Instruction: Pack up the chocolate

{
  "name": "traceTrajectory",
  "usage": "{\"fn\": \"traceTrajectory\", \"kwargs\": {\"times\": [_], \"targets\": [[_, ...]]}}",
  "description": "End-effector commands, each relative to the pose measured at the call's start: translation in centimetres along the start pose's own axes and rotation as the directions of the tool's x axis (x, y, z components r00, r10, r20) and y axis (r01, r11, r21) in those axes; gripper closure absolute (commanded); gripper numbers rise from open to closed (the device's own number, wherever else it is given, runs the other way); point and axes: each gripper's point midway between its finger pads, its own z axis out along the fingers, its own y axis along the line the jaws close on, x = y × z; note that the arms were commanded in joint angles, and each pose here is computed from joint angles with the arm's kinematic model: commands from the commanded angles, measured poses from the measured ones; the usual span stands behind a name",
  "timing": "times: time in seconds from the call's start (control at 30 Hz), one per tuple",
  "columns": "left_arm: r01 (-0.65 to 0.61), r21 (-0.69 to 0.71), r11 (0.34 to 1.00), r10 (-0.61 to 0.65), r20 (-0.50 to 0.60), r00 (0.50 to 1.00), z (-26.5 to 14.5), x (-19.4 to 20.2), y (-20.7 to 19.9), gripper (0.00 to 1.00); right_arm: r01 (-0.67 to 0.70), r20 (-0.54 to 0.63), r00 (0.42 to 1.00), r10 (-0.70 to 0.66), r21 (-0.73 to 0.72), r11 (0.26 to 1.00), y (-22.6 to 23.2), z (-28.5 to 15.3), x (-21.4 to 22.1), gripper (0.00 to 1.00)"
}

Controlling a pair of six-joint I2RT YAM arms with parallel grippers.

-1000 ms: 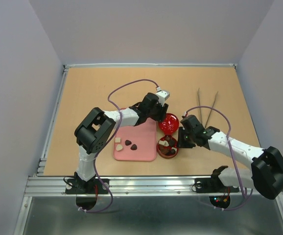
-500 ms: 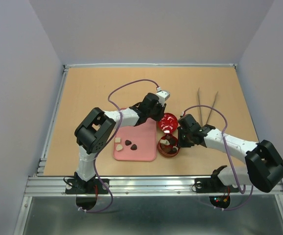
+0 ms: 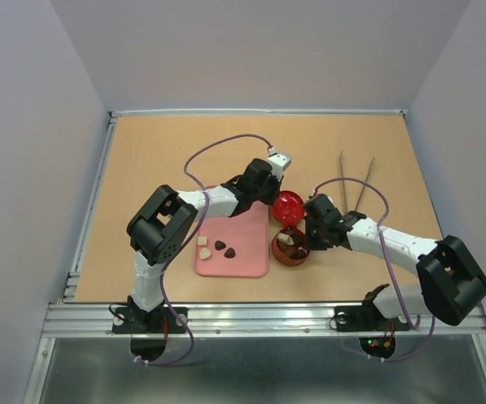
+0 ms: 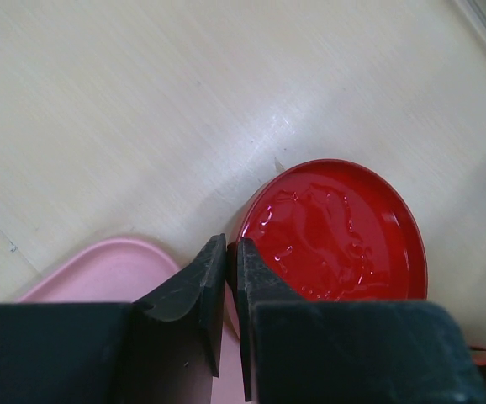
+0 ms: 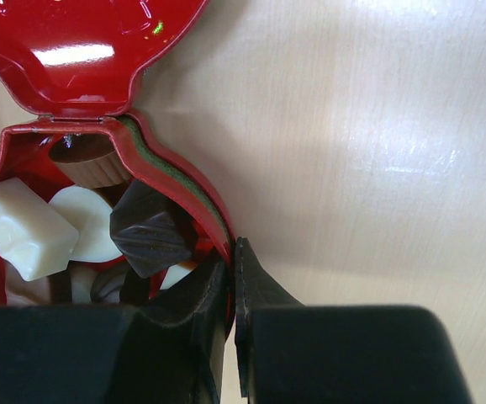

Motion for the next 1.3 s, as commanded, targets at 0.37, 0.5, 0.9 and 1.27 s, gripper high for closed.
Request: {"fn": "traceTrajectory", "kwargs": {"times": [0.37,0.5,0.9,1.27], "targets": [[-0.018,0.013,1.0,0.016,0.174,0.985,-2.0,-4.9,-0.7,1.0,0.016,0.188,0.982,-0.028,0.066,0.998,1.5,-1.6,-6.0,0.96],[-0.028,0.005,1.0,0.026,0.22,0.975,-2.3,-6.0,-0.7,1.0,0.026,0.2,0.979,-0.048,0.107,0.994,1.2,-1.2,-6.7,0.96],[-0.045,-0.019,0.999,0.049,0.363,0.931,-4.6,-7.9,-1.0,1.0,0.013,0.218,0.974,-0.055,0.19,0.982,0.9,0.1,-8.2,0.98],[-0.052,-0.025,0.998,0.058,0.408,0.911,-5.9,-8.9,-1.8,1.0,-0.006,0.265,0.963,-0.056,0.227,0.974,0.8,0.2,-9.8,1.0]]}}
